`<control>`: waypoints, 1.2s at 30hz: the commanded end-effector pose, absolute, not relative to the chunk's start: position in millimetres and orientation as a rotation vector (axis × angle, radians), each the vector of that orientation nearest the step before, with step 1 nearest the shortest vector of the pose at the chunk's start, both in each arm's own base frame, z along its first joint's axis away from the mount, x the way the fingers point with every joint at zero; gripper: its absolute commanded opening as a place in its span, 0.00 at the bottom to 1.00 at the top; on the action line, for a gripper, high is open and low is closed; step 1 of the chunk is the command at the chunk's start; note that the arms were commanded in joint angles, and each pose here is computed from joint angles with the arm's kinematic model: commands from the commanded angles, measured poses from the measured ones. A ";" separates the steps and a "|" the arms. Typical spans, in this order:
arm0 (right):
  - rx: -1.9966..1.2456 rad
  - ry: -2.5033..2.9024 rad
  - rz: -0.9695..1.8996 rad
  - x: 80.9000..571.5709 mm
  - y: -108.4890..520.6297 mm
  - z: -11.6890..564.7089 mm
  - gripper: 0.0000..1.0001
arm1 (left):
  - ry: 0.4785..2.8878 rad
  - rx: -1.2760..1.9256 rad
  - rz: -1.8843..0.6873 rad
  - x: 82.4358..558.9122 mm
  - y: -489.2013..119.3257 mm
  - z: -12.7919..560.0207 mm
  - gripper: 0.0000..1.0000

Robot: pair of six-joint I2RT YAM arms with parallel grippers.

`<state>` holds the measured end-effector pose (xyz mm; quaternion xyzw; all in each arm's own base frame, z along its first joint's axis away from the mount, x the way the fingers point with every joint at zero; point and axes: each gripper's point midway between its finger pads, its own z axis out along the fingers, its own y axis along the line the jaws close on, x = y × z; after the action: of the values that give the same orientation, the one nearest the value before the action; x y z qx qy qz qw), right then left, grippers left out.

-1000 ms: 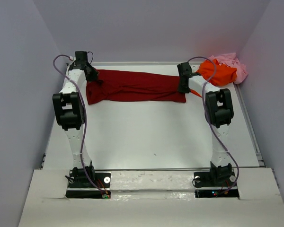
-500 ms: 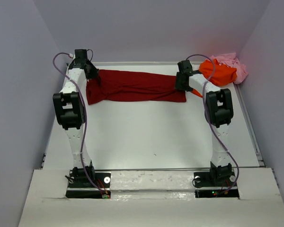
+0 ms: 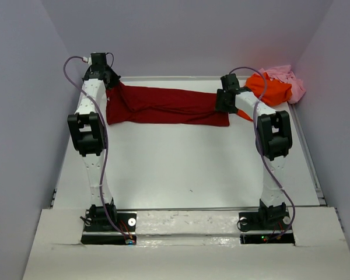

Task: Fold and stack the t-shirts
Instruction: Fold the other side of the tshirt into a rectangle

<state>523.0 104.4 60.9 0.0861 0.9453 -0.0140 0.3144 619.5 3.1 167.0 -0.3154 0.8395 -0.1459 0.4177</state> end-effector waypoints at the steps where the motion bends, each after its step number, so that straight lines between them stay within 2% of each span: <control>1: 0.192 2.446 0.015 526.9 112.6 82.1 0.65 | 2.079 -0.784 -0.339 628.8 11.4 170.9 0.00; 3: 0.185 2.450 0.024 526.2 114.0 81.4 0.65 | 2.084 -0.797 -0.324 630.3 17.5 162.3 0.03; 7: 0.154 2.446 0.035 524.9 119.6 84.4 0.65 | 2.083 -0.797 -0.330 630.7 27.7 159.4 0.23; 10: 0.133 2.439 0.045 525.7 121.2 88.8 0.65 | 2.047 -0.779 -0.345 627.0 27.3 181.7 0.37; 11: 0.103 2.442 0.068 524.3 128.8 89.9 0.65 | 2.011 -0.762 -0.357 625.2 26.6 201.9 0.58; 12: 0.099 2.436 0.071 525.0 129.3 92.6 0.65 | 2.003 -0.759 -0.367 623.2 25.3 208.0 0.69; 14: 0.052 2.428 0.100 523.6 143.5 98.3 0.65 | 1.977 -0.721 -0.425 616.8 16.6 234.7 0.84; 17: -0.022 2.404 0.138 525.6 162.3 109.3 0.65 | 1.999 -0.691 -0.477 598.4 1.7 241.8 0.86; 18: -0.029 2.400 0.141 527.1 163.3 111.0 0.66 | 1.951 -0.630 -0.518 588.2 -14.1 271.9 0.86; 20: -0.061 2.396 0.183 528.6 175.5 112.5 0.66 | 1.999 -0.593 -0.536 564.5 -35.2 251.7 0.86; 21: -0.093 2.377 0.202 531.7 184.7 119.5 0.66 | 1.931 -0.529 -0.561 553.5 -47.6 281.1 0.86; 22: -0.122 2.385 0.224 530.9 194.0 115.1 0.66 | 1.982 -0.456 -0.566 539.2 -75.7 263.5 0.86; 26: -0.211 2.361 0.252 536.3 214.8 123.7 0.65 | 1.999 -0.281 -0.498 503.0 -123.0 266.3 0.86; 36: -0.412 2.352 0.423 540.0 275.6 109.3 0.64 | 2.066 -0.047 -0.320 451.1 -179.4 246.3 0.85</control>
<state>543.0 247.2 115.0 -0.1085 0.9157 0.1380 0.3615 459.9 -184.8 237.3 -0.0392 0.8579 -0.1848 0.4778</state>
